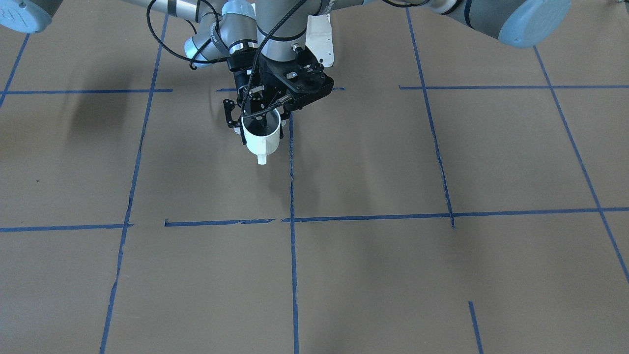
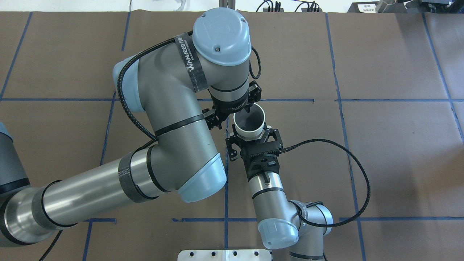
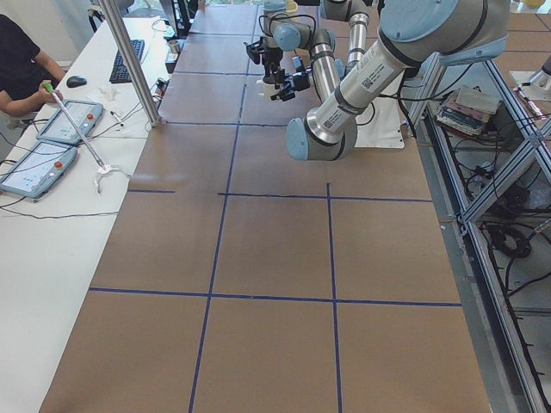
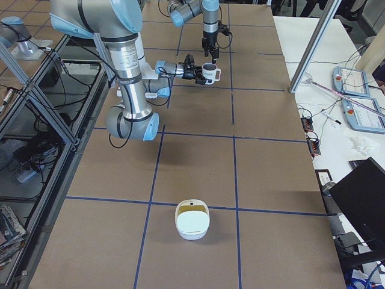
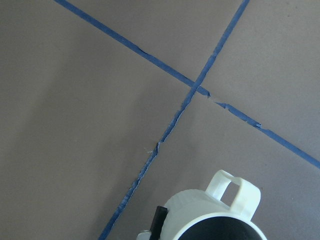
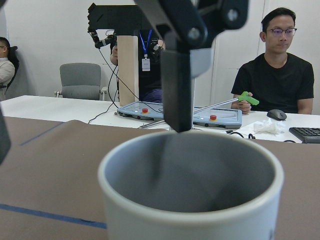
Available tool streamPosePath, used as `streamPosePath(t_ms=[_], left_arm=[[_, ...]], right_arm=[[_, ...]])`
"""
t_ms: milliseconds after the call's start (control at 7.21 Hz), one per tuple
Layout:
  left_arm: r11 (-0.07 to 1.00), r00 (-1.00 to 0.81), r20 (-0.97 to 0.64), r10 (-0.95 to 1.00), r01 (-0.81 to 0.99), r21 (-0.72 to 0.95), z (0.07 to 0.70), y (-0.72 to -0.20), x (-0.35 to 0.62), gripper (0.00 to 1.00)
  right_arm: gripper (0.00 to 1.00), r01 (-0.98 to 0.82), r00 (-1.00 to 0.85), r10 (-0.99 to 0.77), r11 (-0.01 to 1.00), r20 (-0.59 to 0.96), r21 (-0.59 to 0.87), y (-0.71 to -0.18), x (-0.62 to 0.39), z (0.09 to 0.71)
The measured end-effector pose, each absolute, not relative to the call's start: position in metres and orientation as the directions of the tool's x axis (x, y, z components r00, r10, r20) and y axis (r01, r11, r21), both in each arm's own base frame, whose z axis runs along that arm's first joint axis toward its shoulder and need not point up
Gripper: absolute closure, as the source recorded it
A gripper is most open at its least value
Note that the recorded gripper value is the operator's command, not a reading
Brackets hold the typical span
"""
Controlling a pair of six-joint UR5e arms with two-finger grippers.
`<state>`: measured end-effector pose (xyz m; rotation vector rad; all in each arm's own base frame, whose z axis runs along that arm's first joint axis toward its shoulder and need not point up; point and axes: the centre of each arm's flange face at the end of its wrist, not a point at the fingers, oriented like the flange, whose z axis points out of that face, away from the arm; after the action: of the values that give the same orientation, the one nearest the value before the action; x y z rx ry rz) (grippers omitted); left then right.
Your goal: Left arm hands cup to right arm to dump lemon
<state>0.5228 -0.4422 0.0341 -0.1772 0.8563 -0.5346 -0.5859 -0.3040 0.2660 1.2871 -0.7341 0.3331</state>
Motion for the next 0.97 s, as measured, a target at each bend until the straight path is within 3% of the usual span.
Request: streamPosePath(t_ms=[277,416,693,832,970], left_arm=[[0.857,0.537,-0.67,-0.512,0.371,-0.358,0.0345,-0.4387,0.5257,0.36],[0.858,0.538,-0.67,-0.511,0.37,-0.357,0.0349,-0.438,0.5265,0.46],[0.858,0.539,-0.67,-0.511,0.369,-0.357,0.0354,-0.4372,0.5274,0.83],[0.858,0.54,-0.669,-0.511,0.368,-0.358,0.0356,-0.4368,0.5278,0.95],[0.858,0.54,-0.669,-0.511,0.368,-0.359,0.0356,-0.4366,0.5279,1.0]], right_arm=[[0.82,-0.616,0.726,-0.169,0.272,0.666,0.74,-0.3048,-0.5859,0.2596],[0.82,-0.619,0.723,-0.17,0.271,0.67,0.737,-0.305,-0.586,0.2568],[0.76,-0.622,0.72,-0.171,0.271,0.672,0.735,-0.3049,-0.5858,0.255],[0.65,-0.623,0.719,-0.171,0.271,0.674,0.734,-0.3053,-0.5855,0.2545],[0.38,-0.624,0.718,-0.17,0.271,0.675,0.733,-0.3061,-0.585,0.2543]])
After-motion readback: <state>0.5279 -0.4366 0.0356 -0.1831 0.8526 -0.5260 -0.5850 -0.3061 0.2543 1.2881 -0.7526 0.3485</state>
